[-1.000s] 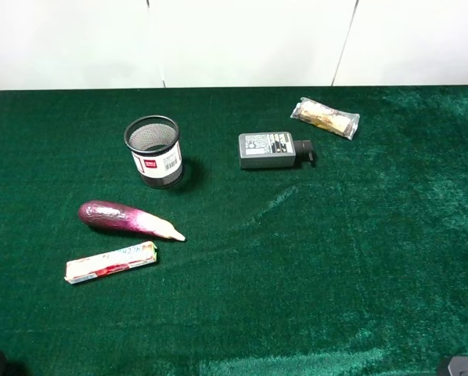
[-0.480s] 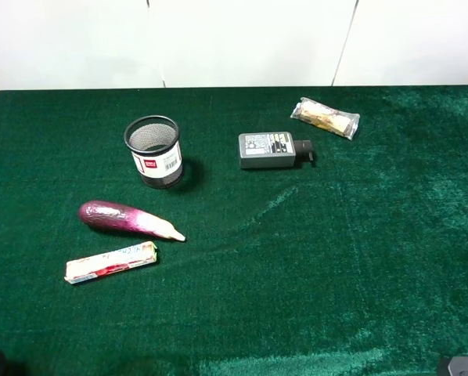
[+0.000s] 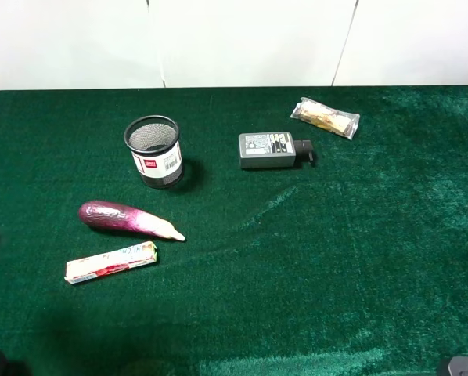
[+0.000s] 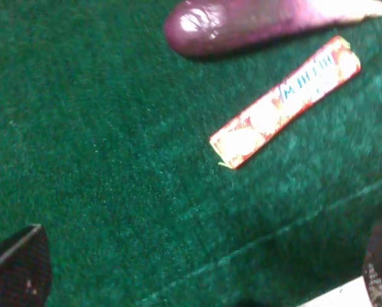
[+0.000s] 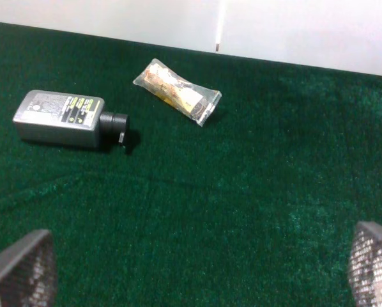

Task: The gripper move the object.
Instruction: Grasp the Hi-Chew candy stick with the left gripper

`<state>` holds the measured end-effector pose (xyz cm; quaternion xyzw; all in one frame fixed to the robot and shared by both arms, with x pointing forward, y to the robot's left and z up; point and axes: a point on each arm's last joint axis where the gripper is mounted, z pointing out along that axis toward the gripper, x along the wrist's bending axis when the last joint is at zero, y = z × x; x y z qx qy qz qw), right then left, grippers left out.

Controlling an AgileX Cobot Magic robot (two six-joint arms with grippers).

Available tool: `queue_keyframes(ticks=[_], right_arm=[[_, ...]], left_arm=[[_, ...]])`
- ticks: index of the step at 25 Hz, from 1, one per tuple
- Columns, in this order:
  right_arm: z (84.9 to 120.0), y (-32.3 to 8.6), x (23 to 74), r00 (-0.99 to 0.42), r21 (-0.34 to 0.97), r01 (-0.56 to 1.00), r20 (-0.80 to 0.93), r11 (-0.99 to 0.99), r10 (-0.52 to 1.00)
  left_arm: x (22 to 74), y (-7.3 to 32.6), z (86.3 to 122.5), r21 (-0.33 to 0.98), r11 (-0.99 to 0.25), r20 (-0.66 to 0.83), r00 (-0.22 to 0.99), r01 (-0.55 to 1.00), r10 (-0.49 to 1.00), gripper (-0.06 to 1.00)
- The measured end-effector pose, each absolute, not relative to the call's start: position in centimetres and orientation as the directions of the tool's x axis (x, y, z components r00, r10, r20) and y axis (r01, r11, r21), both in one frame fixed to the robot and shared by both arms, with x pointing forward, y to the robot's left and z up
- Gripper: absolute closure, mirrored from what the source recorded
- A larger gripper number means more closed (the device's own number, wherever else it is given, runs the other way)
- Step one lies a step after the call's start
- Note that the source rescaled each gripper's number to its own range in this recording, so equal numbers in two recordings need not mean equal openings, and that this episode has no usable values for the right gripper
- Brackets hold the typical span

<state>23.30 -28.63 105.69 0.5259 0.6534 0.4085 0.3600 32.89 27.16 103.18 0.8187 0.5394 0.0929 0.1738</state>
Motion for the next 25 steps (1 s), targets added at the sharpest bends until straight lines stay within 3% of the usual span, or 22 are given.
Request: queue_keyframes(ticks=[6, 11, 25], right_arm=[[105.7, -28.6, 23.3, -0.188, 0.912, 0.393, -0.041, 0.113, 0.981], [105.7, -28.6, 23.3, -0.188, 0.912, 0.393, -0.041, 0.113, 0.981], [105.7, -28.6, 23.3, -0.188, 0.912, 0.393, -0.041, 0.113, 0.981]], left_arm=[[35.4, 24.5, 100.9, 0.245, -0.563, 0.002, 0.580, 0.789, 0.814, -0.03], [36.9, 22.0, 99.0, 0.198, -0.657, 0.001, 0.670, 0.727, 0.742, -0.03], [39.6, 18.9, 93.4, 0.063, -0.729, -0.001, 0.731, 0.681, 0.682, -0.02]])
